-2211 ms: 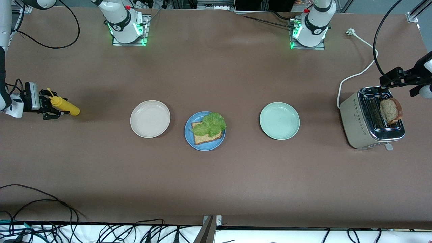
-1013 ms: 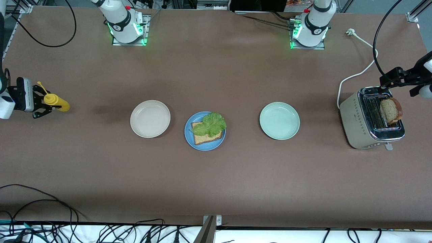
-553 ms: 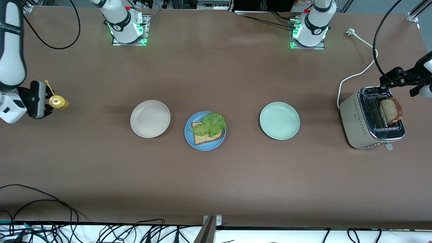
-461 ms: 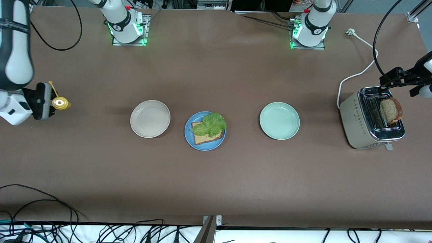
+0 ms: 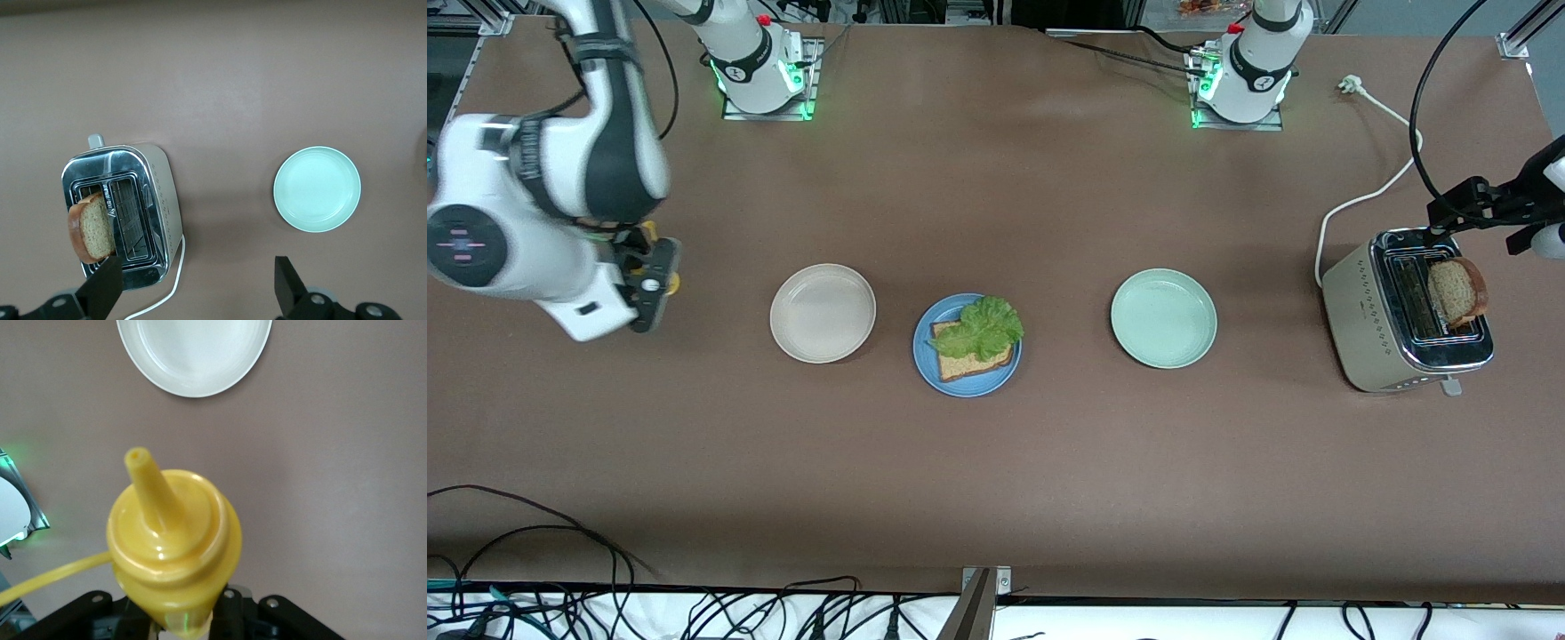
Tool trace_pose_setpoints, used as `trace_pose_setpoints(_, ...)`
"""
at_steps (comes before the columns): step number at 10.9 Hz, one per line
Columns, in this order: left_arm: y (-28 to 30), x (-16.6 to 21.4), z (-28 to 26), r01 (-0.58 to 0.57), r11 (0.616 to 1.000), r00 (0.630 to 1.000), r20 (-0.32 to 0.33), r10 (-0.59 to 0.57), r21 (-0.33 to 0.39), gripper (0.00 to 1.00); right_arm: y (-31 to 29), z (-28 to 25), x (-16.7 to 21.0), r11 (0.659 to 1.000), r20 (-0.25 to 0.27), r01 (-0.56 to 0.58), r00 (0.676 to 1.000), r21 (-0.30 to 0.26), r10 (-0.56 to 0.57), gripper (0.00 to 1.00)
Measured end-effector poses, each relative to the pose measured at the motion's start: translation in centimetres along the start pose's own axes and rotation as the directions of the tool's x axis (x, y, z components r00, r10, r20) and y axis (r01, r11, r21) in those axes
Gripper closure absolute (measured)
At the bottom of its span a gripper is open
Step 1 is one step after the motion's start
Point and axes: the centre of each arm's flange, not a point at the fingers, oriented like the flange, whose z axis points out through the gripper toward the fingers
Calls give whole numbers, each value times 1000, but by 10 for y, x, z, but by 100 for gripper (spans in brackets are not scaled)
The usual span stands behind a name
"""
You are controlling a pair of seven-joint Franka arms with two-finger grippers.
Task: Make sandwich in blue plate with both arms
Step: 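Carry the mustard bottle over the blue plate with the right gripper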
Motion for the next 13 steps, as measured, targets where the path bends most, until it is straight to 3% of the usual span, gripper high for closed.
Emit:
trace_pose_setpoints(2,0,0,0,1,1000,1000,0,-1,0,0,-31,-22,72,997,121,-30,992,-71,39,76)
trace_pose_setpoints(5,-1,0,0,2,1000,1000,1,-2,0,0,-81,-25,181,981,338,-37,936,-189,100,76)
trace_pose_setpoints(7,-1,0,0,3,1000,1000,1,-3,0,0,-87,-13,233,964,423,-36,894,-263,148,76)
trace_pose_setpoints(9,-2,0,0,3,1000,1000,1,-3,0,0,-91,12,280,923,524,-3,822,-384,221,76)
trace_pose_setpoints(11,-2,0,1,3,1000,1000,1,-3,0,0,-96,36,324,874,599,72,755,-481,268,76)
trace_pose_setpoints(13,-2,0,1,3,1000,1000,1,-3,0,0,-107,65,368,836,641,148,715,-529,279,76)
